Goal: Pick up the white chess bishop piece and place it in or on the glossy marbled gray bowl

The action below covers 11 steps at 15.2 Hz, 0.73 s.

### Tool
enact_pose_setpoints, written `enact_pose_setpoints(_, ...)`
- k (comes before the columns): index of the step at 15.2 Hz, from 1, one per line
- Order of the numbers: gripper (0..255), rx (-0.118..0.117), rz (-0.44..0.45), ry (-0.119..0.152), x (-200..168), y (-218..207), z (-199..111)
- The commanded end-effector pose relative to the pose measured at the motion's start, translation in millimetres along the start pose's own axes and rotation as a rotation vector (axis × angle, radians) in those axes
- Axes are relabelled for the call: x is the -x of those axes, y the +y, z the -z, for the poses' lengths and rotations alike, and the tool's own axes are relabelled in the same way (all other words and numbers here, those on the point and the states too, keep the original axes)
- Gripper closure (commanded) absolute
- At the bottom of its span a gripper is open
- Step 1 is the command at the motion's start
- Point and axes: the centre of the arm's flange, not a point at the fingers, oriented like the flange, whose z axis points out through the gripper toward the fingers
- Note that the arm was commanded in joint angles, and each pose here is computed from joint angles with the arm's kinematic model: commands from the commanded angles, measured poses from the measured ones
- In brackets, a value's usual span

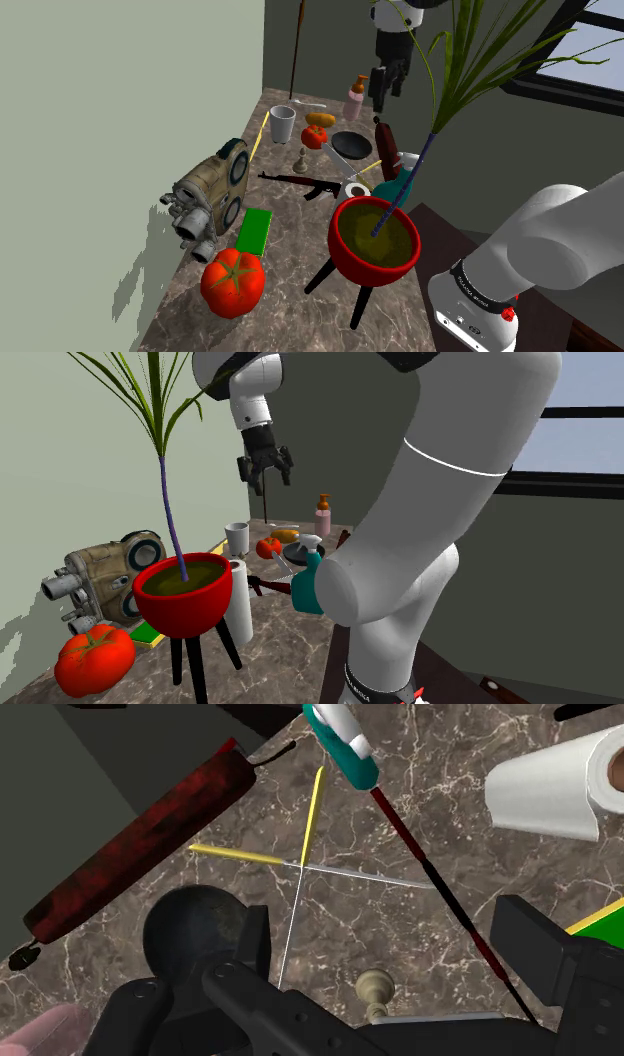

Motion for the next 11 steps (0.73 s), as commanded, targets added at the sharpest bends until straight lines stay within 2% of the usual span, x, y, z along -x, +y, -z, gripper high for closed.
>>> enact_pose_setpoints(1,0,0.017,0.017,-0.037,-32,-8,-13)
enact_pose_setpoints(11,0,0.1,0.094,-0.217,-171,-44,-82)
